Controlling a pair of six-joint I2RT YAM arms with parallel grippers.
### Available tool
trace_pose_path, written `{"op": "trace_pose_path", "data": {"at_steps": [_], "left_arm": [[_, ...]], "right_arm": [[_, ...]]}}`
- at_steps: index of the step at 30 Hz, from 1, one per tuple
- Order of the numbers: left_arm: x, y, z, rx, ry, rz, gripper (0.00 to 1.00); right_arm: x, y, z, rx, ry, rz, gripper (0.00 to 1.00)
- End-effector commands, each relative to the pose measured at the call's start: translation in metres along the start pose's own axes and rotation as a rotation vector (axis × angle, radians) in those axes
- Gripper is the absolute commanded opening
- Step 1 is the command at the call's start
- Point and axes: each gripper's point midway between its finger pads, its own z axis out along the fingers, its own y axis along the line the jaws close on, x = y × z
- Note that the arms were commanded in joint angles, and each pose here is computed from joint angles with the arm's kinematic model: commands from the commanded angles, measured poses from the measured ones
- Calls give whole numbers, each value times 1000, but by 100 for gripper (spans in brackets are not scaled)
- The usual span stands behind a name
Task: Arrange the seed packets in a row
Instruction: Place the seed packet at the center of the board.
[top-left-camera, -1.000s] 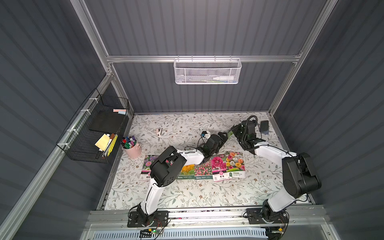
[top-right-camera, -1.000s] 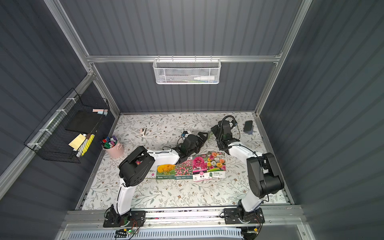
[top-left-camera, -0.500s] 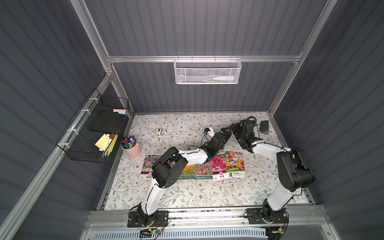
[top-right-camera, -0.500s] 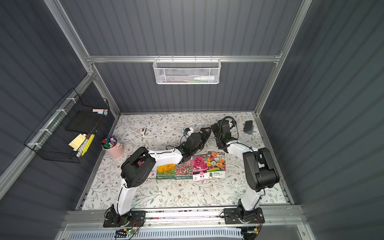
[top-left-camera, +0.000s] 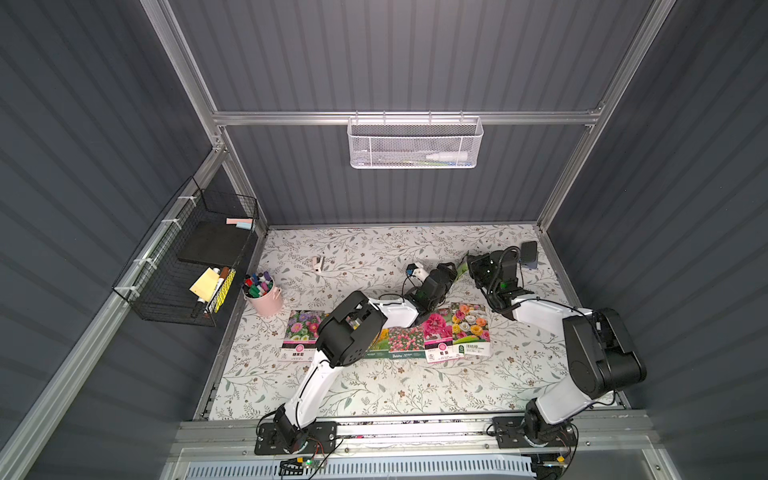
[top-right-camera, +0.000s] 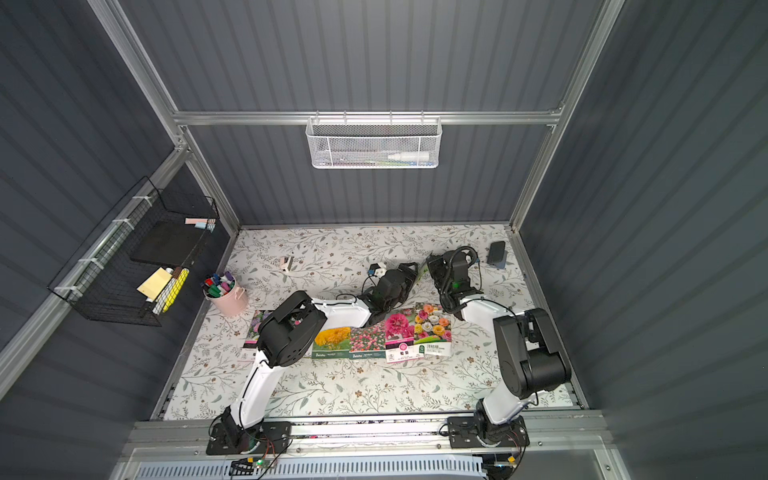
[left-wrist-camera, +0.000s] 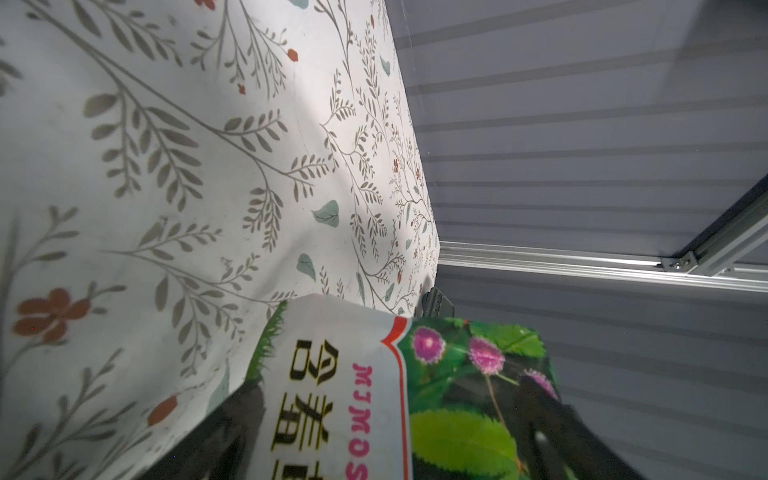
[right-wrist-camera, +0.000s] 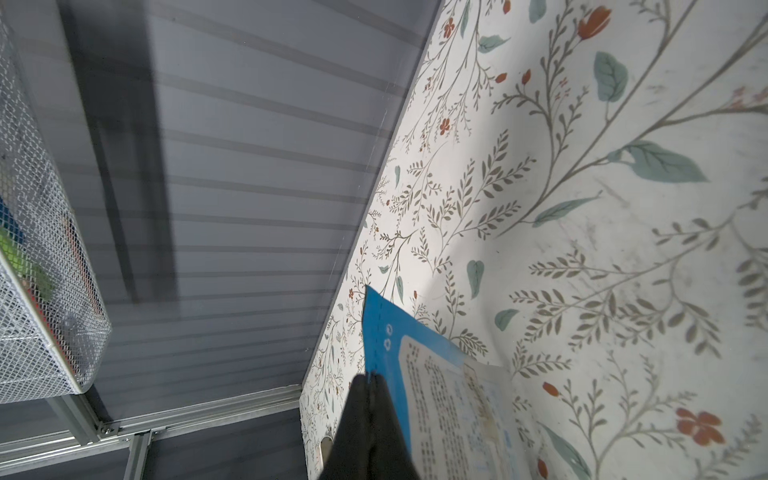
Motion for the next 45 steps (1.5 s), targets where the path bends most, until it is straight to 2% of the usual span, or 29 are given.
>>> {"op": "trace_pose_path", "data": {"at_steps": [1,3,4,7,8,11,14,22,24,30,34,38,39,43,44,45], "left_arm": [[-4,-18,-18,24,12,-9,99],[-5,-24,-28,29,9,-6,99],[-5,-12,-32,3,3,-9,100],[7,-16,-33,14,11,-41,99],[15,-32,-30,47,20,-50,100],[26,-42,-25,73,19,-51,100],[31,-51,-20,95,21,-111,99],[10,-37,-29,64,-71,-62,99],[4,-34,-26,59,-79,-64,97],[-17,-21,-9,40,-86,-83,72],[-22,-13,-3,24,-73,-99,46],[-19,-9,1,19,-39,-106,4],[-19,-8,2,17,-29,-111,0],[-12,0,7,0,29,-130,0],[-11,0,8,0,46,-131,0],[-9,-1,8,0,66,-131,0]], "right_arm": [[-9,7,3,-17,-15,-2,0],[-12,6,7,-7,-23,-6,0],[-13,6,9,-7,-23,-4,0],[-12,12,20,-30,-5,12,0],[-9,16,25,-46,11,19,0],[-6,23,35,-67,30,46,0],[-7,31,41,-77,31,45,0],[-4,30,33,-120,35,109,0],[-3,28,27,-131,43,118,0],[-1,22,0,-142,42,97,0],[0,19,-18,-115,47,39,0],[3,13,-34,-74,64,-25,0],[3,11,-37,-65,66,-40,0],[1,-3,-50,15,60,-69,1],[0,-4,-52,23,67,-83,8],[-1,-6,-55,25,72,-89,10]]}}
